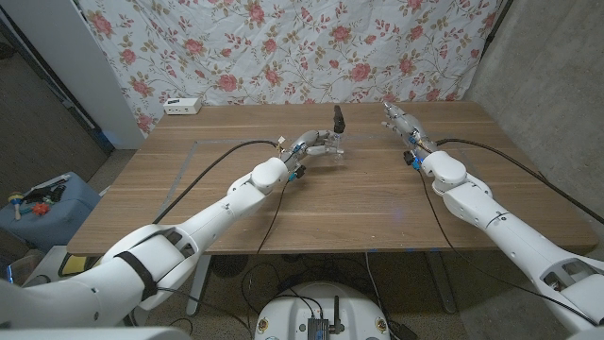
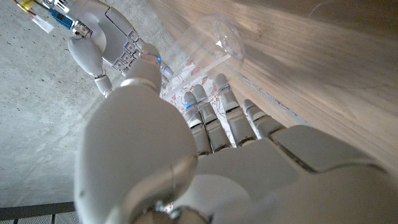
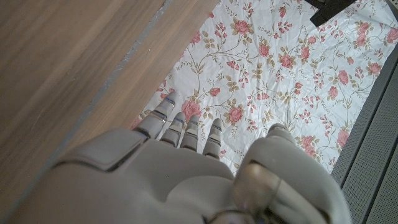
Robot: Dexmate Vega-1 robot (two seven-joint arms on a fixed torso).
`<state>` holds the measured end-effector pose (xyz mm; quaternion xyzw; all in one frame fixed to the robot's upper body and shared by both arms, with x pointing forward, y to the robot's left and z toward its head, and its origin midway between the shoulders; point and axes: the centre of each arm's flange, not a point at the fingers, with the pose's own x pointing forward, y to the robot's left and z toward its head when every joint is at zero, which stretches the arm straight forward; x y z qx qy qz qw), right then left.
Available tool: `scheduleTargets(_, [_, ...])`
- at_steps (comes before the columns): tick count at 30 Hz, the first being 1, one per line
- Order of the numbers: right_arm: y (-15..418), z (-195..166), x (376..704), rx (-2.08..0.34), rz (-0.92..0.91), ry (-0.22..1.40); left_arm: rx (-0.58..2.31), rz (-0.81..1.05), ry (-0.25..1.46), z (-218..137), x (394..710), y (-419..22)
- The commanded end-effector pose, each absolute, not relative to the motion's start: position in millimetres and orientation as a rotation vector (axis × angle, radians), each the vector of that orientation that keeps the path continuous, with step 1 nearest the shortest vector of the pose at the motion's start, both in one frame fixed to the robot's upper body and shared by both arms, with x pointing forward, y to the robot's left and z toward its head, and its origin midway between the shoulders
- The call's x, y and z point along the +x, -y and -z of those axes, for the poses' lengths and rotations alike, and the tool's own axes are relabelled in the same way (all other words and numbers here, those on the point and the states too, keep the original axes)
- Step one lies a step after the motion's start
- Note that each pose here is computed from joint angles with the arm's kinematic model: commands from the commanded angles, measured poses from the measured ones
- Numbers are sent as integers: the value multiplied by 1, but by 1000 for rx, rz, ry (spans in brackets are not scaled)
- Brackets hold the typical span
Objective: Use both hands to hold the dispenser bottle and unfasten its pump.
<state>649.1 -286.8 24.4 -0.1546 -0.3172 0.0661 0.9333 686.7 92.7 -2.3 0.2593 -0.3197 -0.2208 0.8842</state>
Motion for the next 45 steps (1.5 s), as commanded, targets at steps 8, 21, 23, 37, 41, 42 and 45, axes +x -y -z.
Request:
scheduleTargets(8, [288, -44, 631, -465, -105, 659, 559, 473, 665, -5, 692, -79])
scheduleTargets(21, [290, -59, 617, -556, -93, 652, 572, 485, 661, -5, 696, -70])
scheduleTargets(23, [290, -61, 616, -566, -93, 653, 575, 487, 662, -6, 696, -69])
scheduleTargets(37, [286, -74, 601, -629, -77, 637, 592, 496, 665, -10, 698, -65])
scheduleTargets(41, [280, -79, 593, -700, -43, 602, 602, 495, 668, -11, 698, -65])
scheduleTargets(42, [278, -80, 592, -713, -36, 595, 606, 495, 669, -11, 698, -64])
scheduleTargets(45, [274, -83, 588, -740, -31, 585, 611, 493, 670, -11, 697, -64])
